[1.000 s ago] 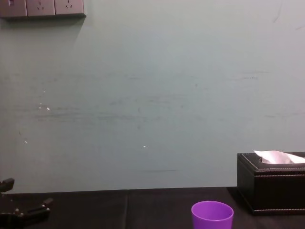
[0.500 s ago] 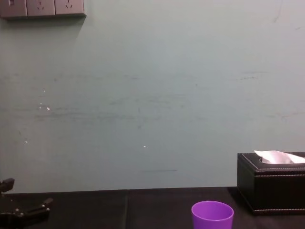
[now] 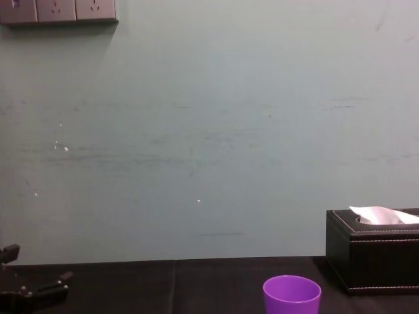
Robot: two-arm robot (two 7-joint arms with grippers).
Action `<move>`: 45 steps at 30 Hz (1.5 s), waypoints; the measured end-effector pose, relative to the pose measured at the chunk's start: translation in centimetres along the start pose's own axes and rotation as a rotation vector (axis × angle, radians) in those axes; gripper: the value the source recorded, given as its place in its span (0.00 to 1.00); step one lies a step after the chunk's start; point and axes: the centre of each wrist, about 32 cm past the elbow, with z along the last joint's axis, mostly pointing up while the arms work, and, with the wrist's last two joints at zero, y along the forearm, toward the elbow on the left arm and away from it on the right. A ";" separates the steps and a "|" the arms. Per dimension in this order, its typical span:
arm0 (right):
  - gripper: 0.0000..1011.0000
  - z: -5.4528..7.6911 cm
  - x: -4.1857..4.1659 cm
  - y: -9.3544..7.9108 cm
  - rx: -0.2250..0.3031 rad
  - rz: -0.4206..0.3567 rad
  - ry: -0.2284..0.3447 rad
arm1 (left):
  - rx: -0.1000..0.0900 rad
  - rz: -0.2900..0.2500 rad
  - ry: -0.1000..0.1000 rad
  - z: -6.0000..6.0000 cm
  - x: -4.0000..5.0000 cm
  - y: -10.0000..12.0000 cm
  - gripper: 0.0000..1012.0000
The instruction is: Stack the three plastic cups sequentially using one hand.
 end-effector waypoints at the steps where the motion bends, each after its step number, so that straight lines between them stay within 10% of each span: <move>1: 0.99 0.0 -0.03 0.1 0.000 0.000 -0.002 | 0.000 0.000 0.000 0.0 0.00 0.0 1.00; 45: 0.99 0.0 0.10 3.4 -0.017 -0.016 0.004 | 0.000 0.000 0.000 0.0 0.00 0.0 1.00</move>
